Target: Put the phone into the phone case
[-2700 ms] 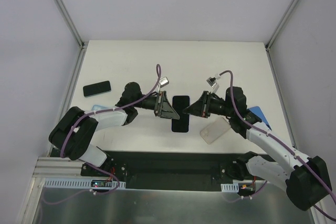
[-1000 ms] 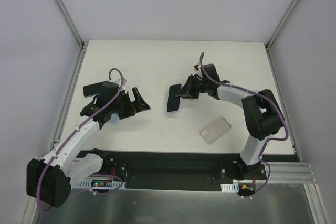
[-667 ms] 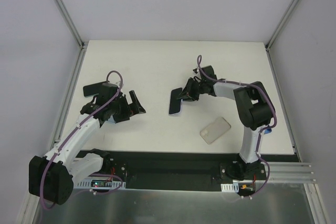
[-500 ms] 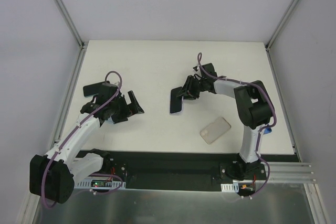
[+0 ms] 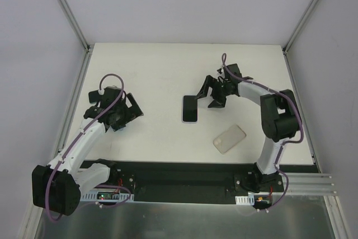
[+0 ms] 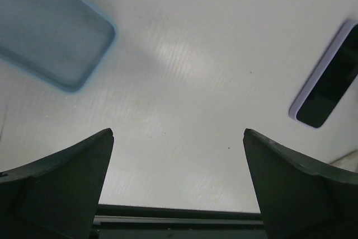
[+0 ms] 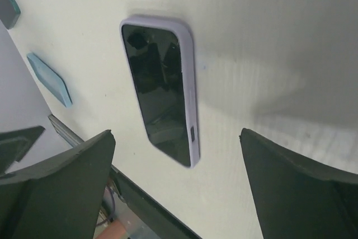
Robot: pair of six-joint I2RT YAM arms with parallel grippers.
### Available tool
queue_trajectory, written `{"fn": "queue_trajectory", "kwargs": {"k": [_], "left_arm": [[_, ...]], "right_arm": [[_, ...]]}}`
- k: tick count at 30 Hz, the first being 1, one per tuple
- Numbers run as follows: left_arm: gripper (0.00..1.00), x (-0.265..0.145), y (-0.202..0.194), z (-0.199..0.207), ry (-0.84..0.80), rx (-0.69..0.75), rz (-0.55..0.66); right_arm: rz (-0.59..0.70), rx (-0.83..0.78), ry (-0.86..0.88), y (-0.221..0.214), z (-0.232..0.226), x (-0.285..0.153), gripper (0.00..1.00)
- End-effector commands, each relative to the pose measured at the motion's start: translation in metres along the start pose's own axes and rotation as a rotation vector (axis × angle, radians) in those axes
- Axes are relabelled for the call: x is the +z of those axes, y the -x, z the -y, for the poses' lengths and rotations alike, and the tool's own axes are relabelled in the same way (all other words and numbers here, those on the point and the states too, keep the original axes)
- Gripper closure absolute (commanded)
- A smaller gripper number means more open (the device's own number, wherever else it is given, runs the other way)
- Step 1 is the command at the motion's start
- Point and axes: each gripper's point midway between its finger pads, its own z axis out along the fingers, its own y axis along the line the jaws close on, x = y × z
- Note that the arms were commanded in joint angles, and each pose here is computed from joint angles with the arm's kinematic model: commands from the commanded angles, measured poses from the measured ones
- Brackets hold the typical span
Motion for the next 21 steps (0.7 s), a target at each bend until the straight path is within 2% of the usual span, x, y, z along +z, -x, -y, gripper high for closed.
{"fn": "queue_trajectory", "kwargs": {"k": [1, 4, 9, 10, 12, 15, 16, 17, 19, 21], "left_arm": [[0.01, -0.010, 0.043, -0.021, 0.176, -0.110, 0.153], [0.01, -0.017, 0.066, -0.027, 0.234, -0.197, 0.211], [0.01, -0.035, 0.126, -0.037, 0.313, -0.285, 0.366], [0.02, -0.030, 0.133, -0.041, 0.327, -0.279, 0.351], [0.03, -0.037, 0.165, -0.048, 0.348, -0.283, 0.402], [0.02, -0.025, 0.199, -0.064, 0.388, -0.279, 0.362], [0.02, -0.007, 0.201, -0.072, 0.406, -0.284, 0.304], [0.02, -0.004, 0.212, -0.066, 0.364, -0.280, 0.284], [0.05, 0.013, 0.213, -0.089, 0.410, -0.359, 0.206], [0.05, 0.013, 0.228, -0.103, 0.467, -0.402, 0.231]], "right_arm": [[0.094, -0.086, -0.025, -0.012, -0.017, -0.054, 0.04], [0.136, -0.118, -0.033, -0.033, -0.014, -0.074, 0.04], [0.211, -0.206, -0.003, -0.060, -0.022, -0.113, 0.04], [0.213, -0.205, -0.015, -0.066, -0.017, -0.116, 0.04], [0.252, -0.233, 0.018, -0.073, -0.025, -0.130, 0.04], [0.257, -0.258, 0.068, -0.087, -0.032, -0.140, 0.04], [0.252, -0.268, 0.083, -0.092, -0.034, -0.142, 0.04], [0.248, -0.279, 0.092, -0.097, -0.035, -0.144, 0.04], [0.235, -0.279, 0.089, -0.104, -0.034, -0.145, 0.04], [0.236, -0.287, 0.096, -0.109, -0.034, -0.148, 0.04]]}}
